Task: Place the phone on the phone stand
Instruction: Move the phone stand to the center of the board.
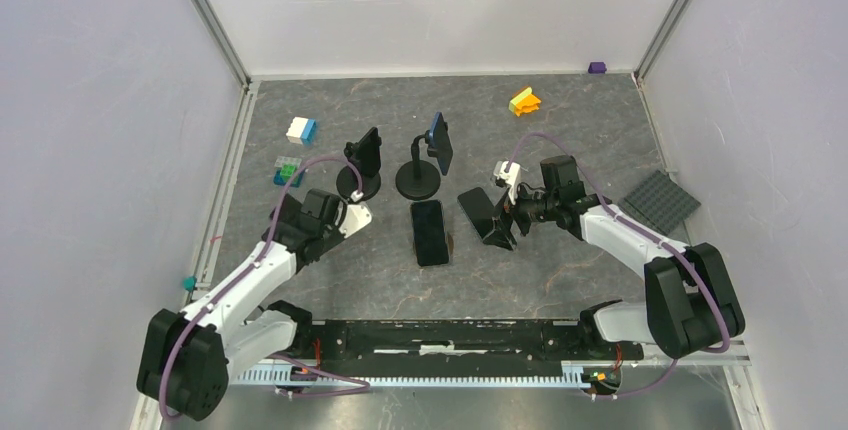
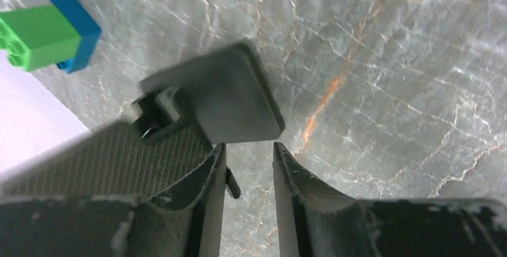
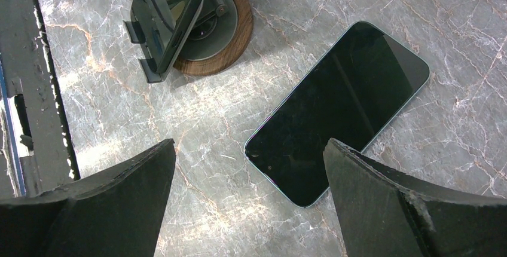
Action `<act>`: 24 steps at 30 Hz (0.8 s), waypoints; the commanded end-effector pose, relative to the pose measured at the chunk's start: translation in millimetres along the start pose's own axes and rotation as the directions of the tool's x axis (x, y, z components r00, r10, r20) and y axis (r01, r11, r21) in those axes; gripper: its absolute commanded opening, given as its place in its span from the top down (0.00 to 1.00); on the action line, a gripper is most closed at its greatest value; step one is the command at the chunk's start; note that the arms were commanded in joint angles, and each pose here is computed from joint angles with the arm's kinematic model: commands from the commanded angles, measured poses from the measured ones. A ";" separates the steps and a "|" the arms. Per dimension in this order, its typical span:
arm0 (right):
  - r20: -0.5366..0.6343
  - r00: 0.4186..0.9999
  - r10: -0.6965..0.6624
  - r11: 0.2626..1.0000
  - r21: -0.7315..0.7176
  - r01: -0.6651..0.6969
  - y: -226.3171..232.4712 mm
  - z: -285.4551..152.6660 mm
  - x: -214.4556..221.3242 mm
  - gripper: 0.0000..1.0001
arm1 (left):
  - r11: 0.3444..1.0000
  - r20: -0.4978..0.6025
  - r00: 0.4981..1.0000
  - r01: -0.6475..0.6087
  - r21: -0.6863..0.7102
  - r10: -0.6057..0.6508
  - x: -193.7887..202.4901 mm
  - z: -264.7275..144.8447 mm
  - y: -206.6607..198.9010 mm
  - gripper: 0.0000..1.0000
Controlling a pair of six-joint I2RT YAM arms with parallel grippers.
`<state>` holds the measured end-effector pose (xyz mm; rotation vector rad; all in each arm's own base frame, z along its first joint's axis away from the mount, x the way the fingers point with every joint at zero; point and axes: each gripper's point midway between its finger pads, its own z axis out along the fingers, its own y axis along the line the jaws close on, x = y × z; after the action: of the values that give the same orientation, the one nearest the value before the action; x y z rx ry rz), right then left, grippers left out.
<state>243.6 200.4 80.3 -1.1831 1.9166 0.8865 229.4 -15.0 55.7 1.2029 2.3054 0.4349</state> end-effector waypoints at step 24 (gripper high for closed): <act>0.052 0.997 -0.049 0.999 -0.012 0.050 -0.7 -4.4 -22.9 0.02 | 0.947 0.155 0.937 0.320 -0.012 -0.314 -26.4 -80.4 60.2 0.18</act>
<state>242.6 200.8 80.5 -1.1849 1.9152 0.8932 224.4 -16.4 144.7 0.9478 2.2490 0.2889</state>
